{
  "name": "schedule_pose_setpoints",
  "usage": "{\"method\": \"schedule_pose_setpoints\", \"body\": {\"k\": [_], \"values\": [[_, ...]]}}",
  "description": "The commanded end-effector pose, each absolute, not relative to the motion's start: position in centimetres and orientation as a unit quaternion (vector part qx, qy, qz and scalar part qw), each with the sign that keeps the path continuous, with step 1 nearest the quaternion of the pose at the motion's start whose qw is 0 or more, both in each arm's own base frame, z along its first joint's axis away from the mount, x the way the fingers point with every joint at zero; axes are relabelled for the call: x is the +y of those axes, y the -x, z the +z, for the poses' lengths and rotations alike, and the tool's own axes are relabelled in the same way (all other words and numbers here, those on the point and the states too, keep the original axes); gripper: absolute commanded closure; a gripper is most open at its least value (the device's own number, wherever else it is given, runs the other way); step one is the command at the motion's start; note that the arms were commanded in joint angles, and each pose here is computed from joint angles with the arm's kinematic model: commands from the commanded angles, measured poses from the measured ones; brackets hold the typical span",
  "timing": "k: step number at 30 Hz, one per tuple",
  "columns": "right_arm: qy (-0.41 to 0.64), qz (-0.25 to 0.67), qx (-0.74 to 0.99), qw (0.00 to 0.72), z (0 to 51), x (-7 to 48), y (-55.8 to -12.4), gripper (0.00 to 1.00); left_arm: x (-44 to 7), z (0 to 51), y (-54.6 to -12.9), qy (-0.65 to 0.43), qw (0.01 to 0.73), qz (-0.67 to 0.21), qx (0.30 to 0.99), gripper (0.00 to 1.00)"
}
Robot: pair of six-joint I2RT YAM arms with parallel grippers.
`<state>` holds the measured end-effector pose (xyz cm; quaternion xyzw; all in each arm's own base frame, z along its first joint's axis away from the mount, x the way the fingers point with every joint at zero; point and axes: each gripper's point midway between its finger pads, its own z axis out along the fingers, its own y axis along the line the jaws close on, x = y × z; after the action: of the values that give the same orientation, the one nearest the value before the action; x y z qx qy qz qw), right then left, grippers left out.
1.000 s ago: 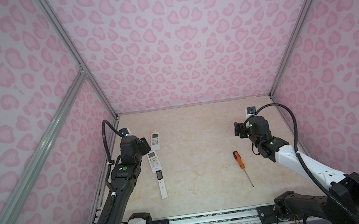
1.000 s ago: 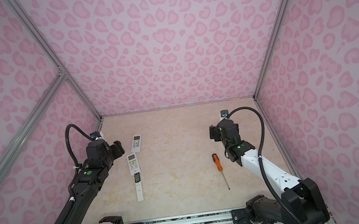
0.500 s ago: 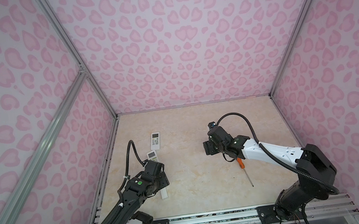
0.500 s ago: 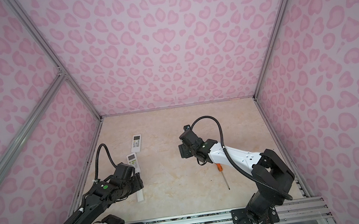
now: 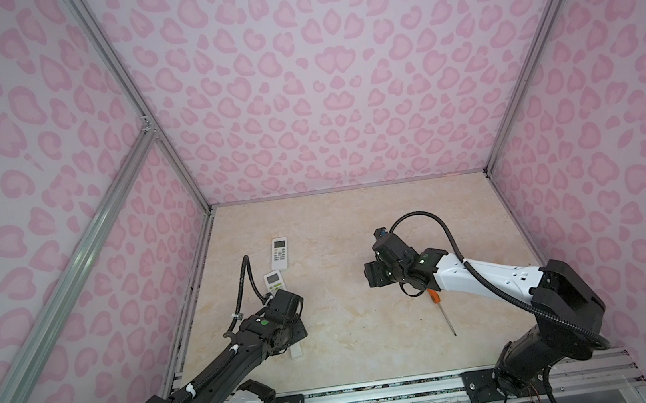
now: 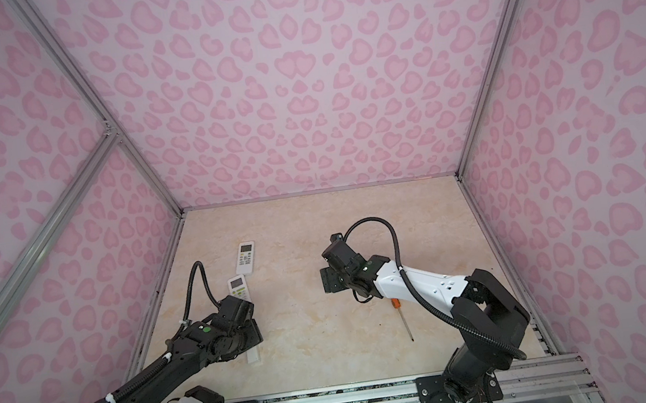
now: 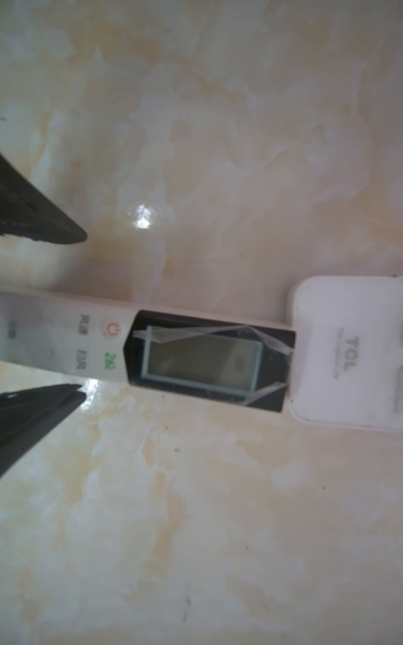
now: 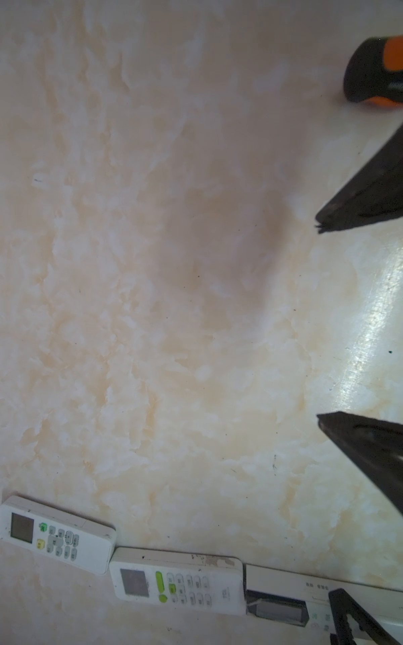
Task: Unload the batteries from the remote control
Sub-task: 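Grasp the black-topped white remote with the left gripper while the right arm moves inward, then lift the remote with the left gripper while the right gripper approaches it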
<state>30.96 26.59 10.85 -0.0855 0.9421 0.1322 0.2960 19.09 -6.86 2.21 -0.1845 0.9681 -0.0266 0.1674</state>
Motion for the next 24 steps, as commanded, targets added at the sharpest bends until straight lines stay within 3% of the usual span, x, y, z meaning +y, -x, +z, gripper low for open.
{"method": "schedule_pose_setpoints", "body": {"k": [1, 6, 11, 17, 24], "values": [[0.078, 0.145, 0.941, 0.294, 11.0, 26.9, -31.1, 0.18, -6.6, 1.8, -20.1, 0.185, 0.188, -0.014, 0.964, 0.47], [0.070, 0.179, 0.930, 0.312, 12.6, 27.4, -31.6, 0.19, -7.3, 2.4, -20.8, 0.178, 0.193, -0.023, 0.965, 0.71], [0.047, 0.190, 0.928, 0.318, 13.8, 26.4, -32.4, 0.19, -8.7, 6.1, -22.7, 0.168, 0.240, -0.070, 0.953, 0.79], [0.027, 0.225, 0.908, 0.351, 17.4, 25.5, -33.0, 0.19, -13.5, 14.5, -26.6, 0.106, 0.318, -0.194, 0.922, 0.89], [-0.019, 0.297, 0.870, 0.394, 22.2, 24.5, -34.1, 0.20, -21.3, 21.0, -28.7, -0.039, 0.326, -0.343, 0.880, 0.96]]}}
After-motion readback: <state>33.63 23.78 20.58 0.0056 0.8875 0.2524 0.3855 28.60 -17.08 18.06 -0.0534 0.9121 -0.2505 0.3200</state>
